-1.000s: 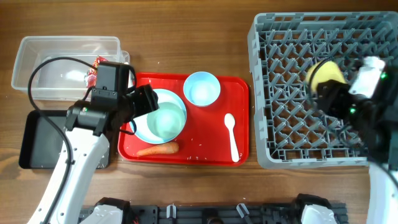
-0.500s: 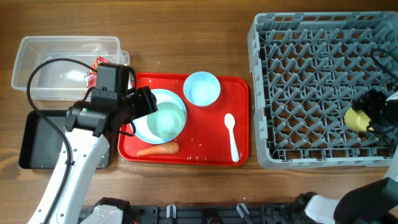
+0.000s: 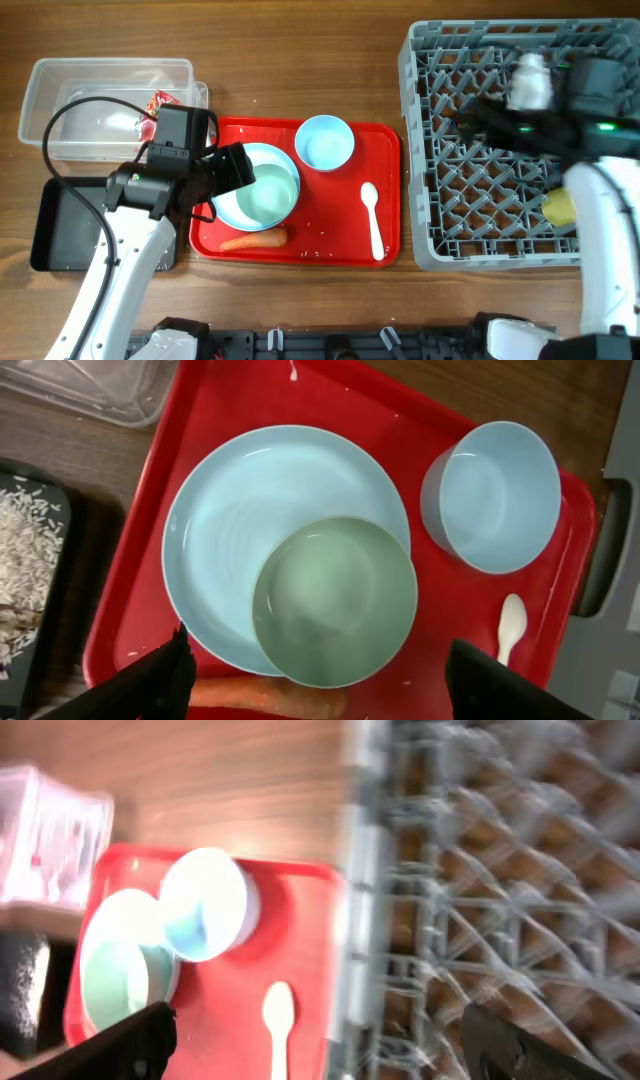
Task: Sort waste into correct bins and load items into the dishwasher rack
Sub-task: 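Grasp the light-blue bowl with the right gripper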
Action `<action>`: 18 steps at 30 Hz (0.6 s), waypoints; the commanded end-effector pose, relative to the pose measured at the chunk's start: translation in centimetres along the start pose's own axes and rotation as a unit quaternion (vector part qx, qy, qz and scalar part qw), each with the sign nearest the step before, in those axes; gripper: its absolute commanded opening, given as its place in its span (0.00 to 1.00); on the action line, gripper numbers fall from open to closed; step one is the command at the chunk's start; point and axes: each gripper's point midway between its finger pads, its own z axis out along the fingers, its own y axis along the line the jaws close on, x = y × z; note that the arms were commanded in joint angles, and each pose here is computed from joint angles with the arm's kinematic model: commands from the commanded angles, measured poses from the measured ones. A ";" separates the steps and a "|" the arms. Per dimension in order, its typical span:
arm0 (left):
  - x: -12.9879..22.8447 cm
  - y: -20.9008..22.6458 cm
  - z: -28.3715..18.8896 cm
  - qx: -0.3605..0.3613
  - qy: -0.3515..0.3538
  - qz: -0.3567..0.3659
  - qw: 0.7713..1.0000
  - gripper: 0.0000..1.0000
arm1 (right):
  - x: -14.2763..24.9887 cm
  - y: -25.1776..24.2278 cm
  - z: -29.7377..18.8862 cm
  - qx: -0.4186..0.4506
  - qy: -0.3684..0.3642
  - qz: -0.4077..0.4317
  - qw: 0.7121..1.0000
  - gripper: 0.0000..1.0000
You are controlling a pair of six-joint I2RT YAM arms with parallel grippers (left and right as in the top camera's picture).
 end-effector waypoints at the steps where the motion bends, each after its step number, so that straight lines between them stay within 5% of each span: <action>1: -0.6 2.1 -0.7 -0.028 -0.011 -0.041 0.999 0.81 | 0.0 3.9 3.2 0.037 0.005 -0.058 0.998 0.93; 3: -0.8 3.8 -0.8 -0.044 -0.008 -0.079 0.996 0.81 | 0.6 5.9 6.0 0.060 0.017 -0.079 0.995 0.92; 9: -1.2 6.7 -1.2 -0.068 -0.007 -0.127 0.990 0.83 | 4.4 6.6 16.5 0.106 0.082 -0.040 0.990 0.71; 13: -1.2 6.7 -1.2 -0.067 -0.009 -0.127 0.990 0.83 | 7.2 5.3 21.0 0.110 0.128 0.005 0.986 0.48; 14: -1.2 6.7 -1.2 -0.067 -0.009 -0.127 0.990 0.83 | 7.8 4.9 21.7 0.115 0.137 0.006 0.984 0.27; 18: -1.2 6.7 -1.2 -0.067 -0.008 -0.127 0.990 0.83 | 7.5 5.0 21.8 0.112 0.131 0.005 0.985 0.13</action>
